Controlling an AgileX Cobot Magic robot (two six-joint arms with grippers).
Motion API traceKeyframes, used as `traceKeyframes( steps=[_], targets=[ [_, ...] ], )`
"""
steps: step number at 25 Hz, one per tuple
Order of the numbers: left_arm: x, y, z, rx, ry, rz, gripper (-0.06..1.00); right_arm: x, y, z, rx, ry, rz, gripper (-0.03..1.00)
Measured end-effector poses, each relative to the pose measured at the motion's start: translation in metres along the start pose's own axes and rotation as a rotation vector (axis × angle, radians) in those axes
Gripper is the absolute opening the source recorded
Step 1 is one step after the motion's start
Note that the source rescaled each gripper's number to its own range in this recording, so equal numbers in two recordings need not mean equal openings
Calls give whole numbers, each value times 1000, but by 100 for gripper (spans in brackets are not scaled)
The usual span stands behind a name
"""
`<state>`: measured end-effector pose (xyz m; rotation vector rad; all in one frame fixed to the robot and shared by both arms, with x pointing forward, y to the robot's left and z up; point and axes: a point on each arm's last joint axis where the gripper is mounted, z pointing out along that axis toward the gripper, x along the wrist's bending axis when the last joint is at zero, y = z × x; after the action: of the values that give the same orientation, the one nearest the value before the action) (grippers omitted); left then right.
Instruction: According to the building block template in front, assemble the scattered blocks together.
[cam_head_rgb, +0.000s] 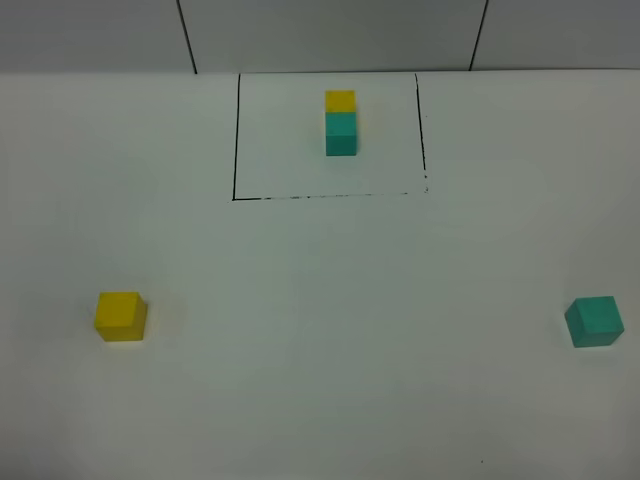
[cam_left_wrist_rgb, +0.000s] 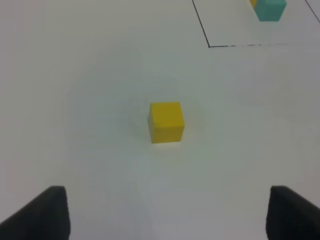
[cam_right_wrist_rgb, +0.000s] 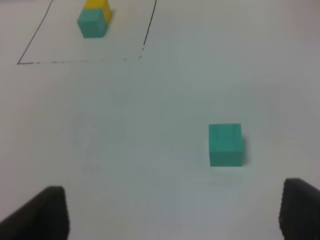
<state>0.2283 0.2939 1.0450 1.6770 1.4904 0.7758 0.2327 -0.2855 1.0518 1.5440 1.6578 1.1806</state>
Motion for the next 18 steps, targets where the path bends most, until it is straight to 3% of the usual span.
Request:
traceKeyframes(
  steps=[18],
  targets=[
    [0,0,0,0,0,0,67,0,0,0,0,0,0,72]
  ],
)
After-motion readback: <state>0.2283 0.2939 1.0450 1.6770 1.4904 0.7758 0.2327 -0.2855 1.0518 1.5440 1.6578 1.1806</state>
